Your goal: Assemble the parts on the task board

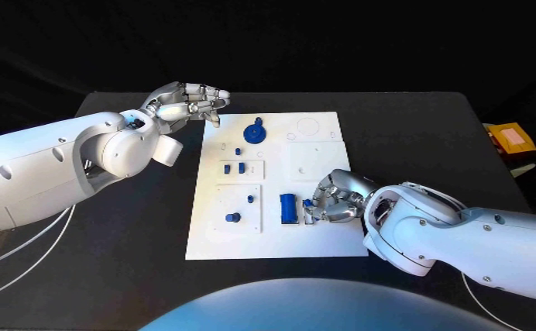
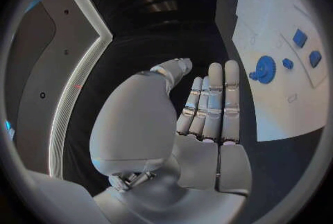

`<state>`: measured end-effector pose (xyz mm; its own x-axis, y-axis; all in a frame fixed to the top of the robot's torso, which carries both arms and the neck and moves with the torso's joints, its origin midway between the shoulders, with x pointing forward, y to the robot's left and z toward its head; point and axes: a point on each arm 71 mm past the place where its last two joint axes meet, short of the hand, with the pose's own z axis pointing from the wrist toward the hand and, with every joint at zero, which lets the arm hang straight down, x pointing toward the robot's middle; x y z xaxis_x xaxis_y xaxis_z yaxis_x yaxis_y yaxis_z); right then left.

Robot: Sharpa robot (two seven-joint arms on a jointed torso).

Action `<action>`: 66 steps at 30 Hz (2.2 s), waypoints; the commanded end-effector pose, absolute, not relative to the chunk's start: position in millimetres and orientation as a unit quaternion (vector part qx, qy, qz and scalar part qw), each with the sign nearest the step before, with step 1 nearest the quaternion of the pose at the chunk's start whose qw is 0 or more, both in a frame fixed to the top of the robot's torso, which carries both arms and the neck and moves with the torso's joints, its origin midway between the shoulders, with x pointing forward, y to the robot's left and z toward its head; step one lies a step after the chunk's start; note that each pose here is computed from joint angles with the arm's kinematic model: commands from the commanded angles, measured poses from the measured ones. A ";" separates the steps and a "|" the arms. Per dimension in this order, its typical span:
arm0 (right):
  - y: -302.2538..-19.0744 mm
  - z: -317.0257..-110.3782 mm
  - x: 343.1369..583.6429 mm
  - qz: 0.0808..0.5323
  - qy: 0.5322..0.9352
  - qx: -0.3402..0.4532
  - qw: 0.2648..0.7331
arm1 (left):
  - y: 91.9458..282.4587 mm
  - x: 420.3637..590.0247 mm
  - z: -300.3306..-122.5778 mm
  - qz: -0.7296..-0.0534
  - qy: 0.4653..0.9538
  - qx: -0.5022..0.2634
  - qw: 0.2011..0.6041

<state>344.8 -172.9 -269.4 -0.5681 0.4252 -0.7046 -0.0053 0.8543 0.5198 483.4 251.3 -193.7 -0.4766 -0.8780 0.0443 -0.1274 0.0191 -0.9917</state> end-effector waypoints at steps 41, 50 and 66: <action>-165.2 -269.9 340.4 0.247 0.859 0.097 0.438 | 250.3 482.0 -193.3 -0.582 0.641 -0.391 0.312; -169.1 -269.7 340.8 0.246 0.858 0.093 0.441 | 250.6 482.1 -193.4 -0.582 0.641 -0.392 0.312; -170.7 -271.3 342.4 0.251 0.861 0.061 0.438 | 251.1 482.3 -193.7 -0.581 0.641 -0.392 0.312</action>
